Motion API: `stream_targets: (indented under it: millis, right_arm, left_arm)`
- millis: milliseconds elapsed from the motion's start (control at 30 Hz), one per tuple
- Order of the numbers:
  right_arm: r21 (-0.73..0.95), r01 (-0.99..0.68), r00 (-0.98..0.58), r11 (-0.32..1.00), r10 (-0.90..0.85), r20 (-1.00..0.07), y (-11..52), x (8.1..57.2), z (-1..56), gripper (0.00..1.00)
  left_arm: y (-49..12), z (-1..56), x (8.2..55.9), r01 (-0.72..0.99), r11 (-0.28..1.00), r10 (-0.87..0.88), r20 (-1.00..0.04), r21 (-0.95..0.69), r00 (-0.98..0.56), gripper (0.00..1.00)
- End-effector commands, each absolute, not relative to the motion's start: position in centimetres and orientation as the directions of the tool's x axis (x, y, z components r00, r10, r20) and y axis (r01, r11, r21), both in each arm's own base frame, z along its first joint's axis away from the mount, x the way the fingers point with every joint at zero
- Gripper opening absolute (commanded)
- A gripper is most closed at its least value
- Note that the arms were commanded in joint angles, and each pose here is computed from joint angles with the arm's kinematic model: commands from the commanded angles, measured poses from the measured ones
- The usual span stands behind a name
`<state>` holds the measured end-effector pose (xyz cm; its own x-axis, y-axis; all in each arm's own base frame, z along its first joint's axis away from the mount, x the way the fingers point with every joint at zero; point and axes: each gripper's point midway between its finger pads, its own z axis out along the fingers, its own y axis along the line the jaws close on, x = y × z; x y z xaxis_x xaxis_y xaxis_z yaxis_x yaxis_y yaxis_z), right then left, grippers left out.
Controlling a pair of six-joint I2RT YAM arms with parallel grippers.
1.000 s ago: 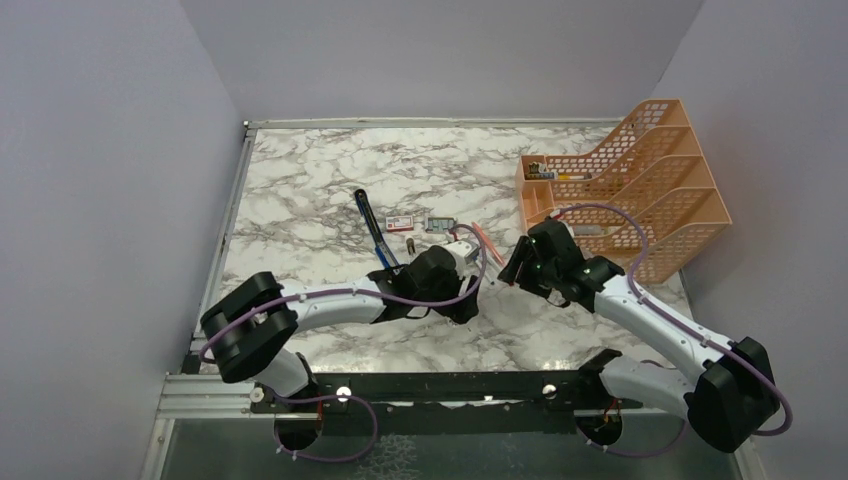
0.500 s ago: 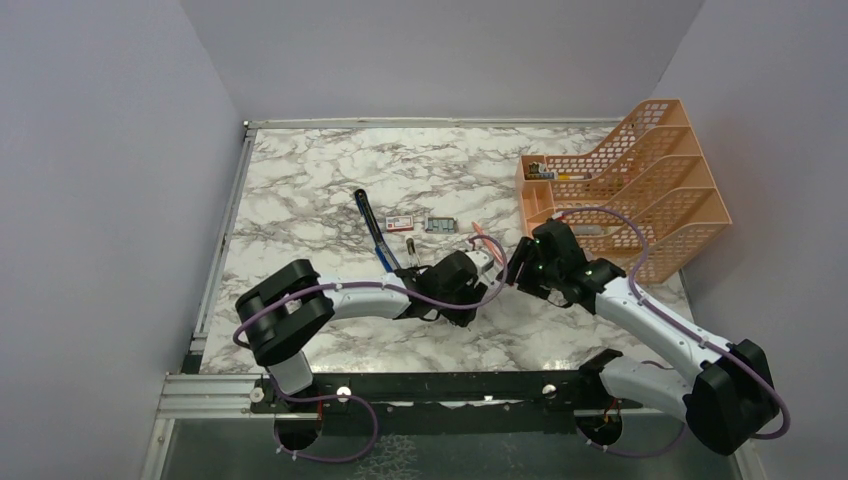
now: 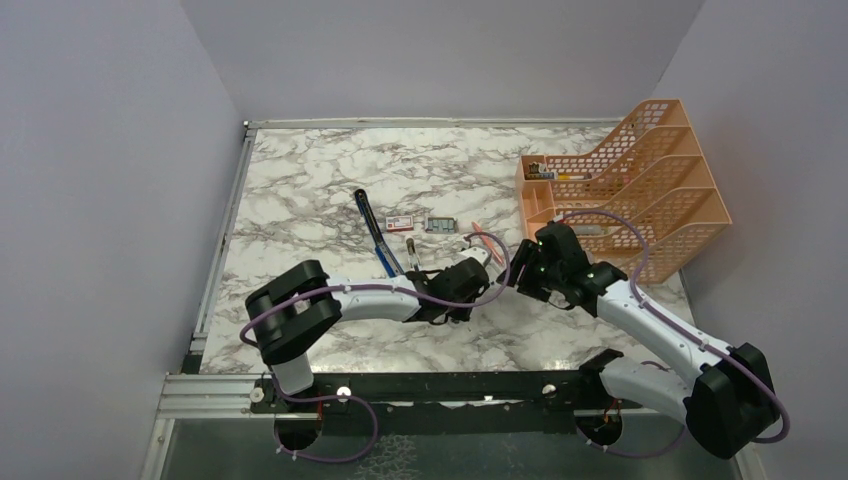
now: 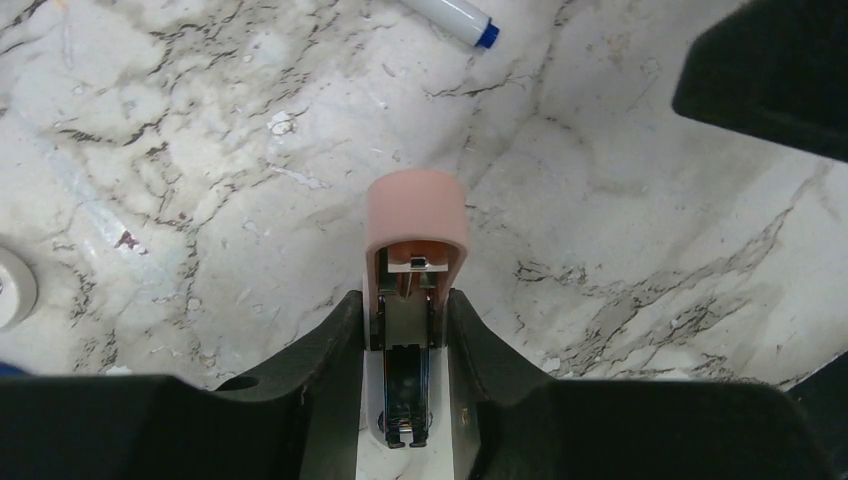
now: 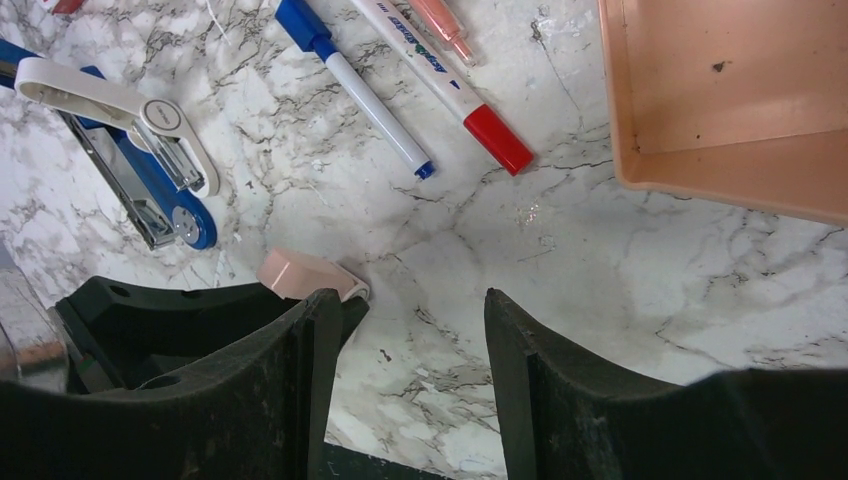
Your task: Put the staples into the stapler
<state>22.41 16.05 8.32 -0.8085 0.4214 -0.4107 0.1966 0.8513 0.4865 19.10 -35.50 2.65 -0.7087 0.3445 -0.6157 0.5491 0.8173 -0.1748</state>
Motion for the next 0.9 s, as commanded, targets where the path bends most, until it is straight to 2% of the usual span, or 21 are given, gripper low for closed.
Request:
stream_targets:
  millis: [0, 233, 433, 867]
  right_arm:
    - [0.509, 0.167, -0.807, 0.844, 0.414, -0.421, 16.3, 22.5, 8.7, 0.59]
    - [0.518, 0.162, -0.813, 0.840, 0.411, -0.413, 16.6, 22.5, 8.6, 0.59]
    - [0.523, 0.157, -0.822, 0.837, 0.405, -0.401, 16.9, 22.4, 8.3, 0.59]
    - [0.519, 0.129, -0.830, 0.845, 0.378, -0.409, 17.1, 22.6, 8.3, 0.59]
  left_arm:
    - [-30.0, 1.0, 19.5, 0.354, 0.934, 0.271, -0.565, -0.040, -0.779, 0.23]
    - [-24.7, 0.5, 17.1, 0.188, 0.982, 0.152, -0.516, -0.018, -0.843, 0.23]
    - [-20.4, 0.9, 16.6, 0.037, 0.999, 0.038, -0.539, 0.013, -0.841, 0.23]
    - [-12.2, 2.2, 19.6, -0.267, 0.963, -0.233, -0.586, -0.029, -0.776, 0.23]
